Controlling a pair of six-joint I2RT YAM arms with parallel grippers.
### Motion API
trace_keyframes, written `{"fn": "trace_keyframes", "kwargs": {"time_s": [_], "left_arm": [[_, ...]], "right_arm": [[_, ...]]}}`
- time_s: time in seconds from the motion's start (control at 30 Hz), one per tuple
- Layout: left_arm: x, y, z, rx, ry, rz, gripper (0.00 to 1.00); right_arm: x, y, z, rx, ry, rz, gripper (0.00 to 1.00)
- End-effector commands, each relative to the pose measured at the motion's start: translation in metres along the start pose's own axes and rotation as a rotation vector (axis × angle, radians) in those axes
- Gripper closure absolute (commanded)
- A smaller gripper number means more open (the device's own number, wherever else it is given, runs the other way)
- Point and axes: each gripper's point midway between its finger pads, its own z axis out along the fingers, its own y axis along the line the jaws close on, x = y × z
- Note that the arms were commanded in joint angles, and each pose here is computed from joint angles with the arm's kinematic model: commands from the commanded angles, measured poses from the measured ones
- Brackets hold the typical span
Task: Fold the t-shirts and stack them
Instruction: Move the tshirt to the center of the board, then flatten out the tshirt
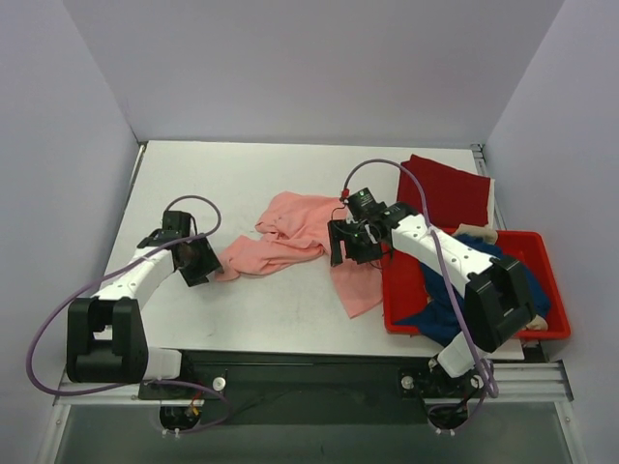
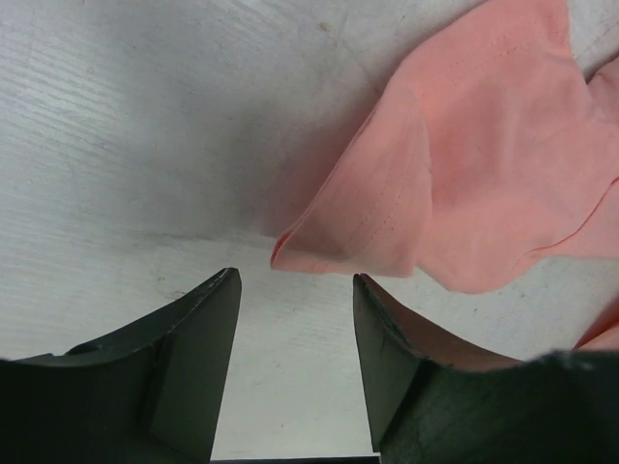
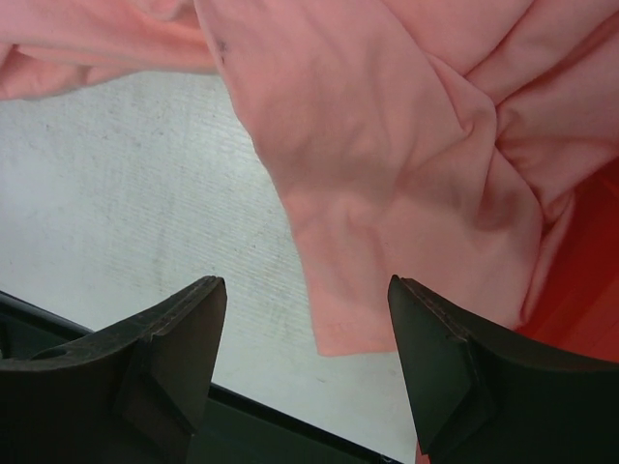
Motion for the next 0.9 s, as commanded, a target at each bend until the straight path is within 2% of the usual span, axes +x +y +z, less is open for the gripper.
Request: {"fn": "trace_keyframes", "kwargs": {"time_s": [0.0,0.27,0.63,0.73,0.8,0.87], "left_arm": [[-0.016,-0.007,0.001,0.038,-0.081,-0.032,0.41],[-0.009,-0.008,0.023,0.059,-0.048,-0.055,0.45],[-0.004,-0.005,0.038,0.050,-0.018,-0.049,0.59],[0.004,-0.003,0.042,0.055,0.009,-0.047,0.76],[0.005,-0.004,0.042,0.059,0.014,-0.047,0.92],[0.003,-0.005,0.041,0.064,0.014,-0.046,1.00]], "right_arm": [[0.017,0.000,-0.011,-0.004,0.020,-0.001,0.31],[0.036,-0.009,-0.009,0.027,0.046,0.005,0.32],[0.057,-0.015,-0.001,0.041,0.103,-0.021,0.32],[0.065,-0.018,0.002,0.050,0.122,-0.030,0.32],[0.073,-0.019,0.003,0.052,0.140,-0.039,0.32],[0.083,-0.018,0.004,0.041,0.166,-0.061,0.32]]}}
